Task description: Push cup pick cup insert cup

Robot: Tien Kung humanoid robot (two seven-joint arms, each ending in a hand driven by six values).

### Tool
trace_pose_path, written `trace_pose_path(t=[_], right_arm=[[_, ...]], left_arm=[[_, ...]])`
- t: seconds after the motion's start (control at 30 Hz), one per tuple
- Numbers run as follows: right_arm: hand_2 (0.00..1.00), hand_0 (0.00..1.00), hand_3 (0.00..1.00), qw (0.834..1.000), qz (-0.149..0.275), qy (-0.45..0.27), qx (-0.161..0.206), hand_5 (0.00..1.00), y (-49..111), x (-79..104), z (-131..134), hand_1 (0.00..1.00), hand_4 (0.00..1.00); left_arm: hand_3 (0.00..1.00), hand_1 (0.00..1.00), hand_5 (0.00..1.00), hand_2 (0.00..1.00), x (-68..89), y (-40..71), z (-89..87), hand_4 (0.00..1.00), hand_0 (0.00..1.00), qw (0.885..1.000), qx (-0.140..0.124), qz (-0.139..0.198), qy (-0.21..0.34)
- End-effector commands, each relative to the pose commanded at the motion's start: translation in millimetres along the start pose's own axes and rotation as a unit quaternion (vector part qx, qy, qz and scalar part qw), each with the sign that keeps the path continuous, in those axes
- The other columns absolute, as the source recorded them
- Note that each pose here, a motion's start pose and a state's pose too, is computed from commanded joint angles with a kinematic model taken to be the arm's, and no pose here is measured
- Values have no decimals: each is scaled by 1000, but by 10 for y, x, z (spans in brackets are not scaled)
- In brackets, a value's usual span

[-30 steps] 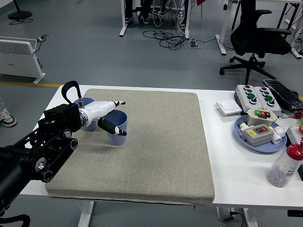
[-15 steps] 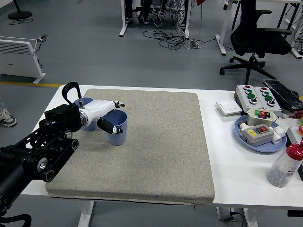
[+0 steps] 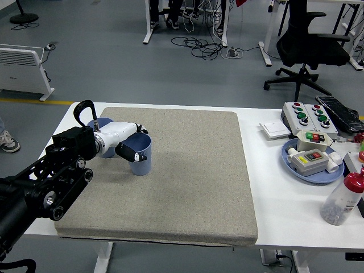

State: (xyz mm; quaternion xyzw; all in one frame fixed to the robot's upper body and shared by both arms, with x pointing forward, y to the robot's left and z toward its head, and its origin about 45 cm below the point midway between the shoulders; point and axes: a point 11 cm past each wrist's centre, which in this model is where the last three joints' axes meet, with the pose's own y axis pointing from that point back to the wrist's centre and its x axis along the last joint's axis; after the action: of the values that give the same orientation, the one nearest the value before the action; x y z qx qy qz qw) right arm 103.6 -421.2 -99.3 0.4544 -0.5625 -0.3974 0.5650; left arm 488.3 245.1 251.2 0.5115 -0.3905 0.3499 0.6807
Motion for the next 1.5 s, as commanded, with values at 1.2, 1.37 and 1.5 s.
trace_pose_path(t=[1.2,1.37,1.5], right_arm=[[660,724,582,1000,1,-5,-5,545,-6,5,43,657,96],[660,724,582,1000,2,-3,-6,545,-8,5,57,657,96],[660,724,582,1000,1,-4,-6,545,-8,0,58,657,96]], left_arm=[[602,561,184,563,1429,587,-345,642,368,993,58,92,-38],[602,566,181,565,1363,508,-442,641,374,994,63,85,-23],[602,566,181,565,1346,474,-469,641,374,994,60,88,-14]])
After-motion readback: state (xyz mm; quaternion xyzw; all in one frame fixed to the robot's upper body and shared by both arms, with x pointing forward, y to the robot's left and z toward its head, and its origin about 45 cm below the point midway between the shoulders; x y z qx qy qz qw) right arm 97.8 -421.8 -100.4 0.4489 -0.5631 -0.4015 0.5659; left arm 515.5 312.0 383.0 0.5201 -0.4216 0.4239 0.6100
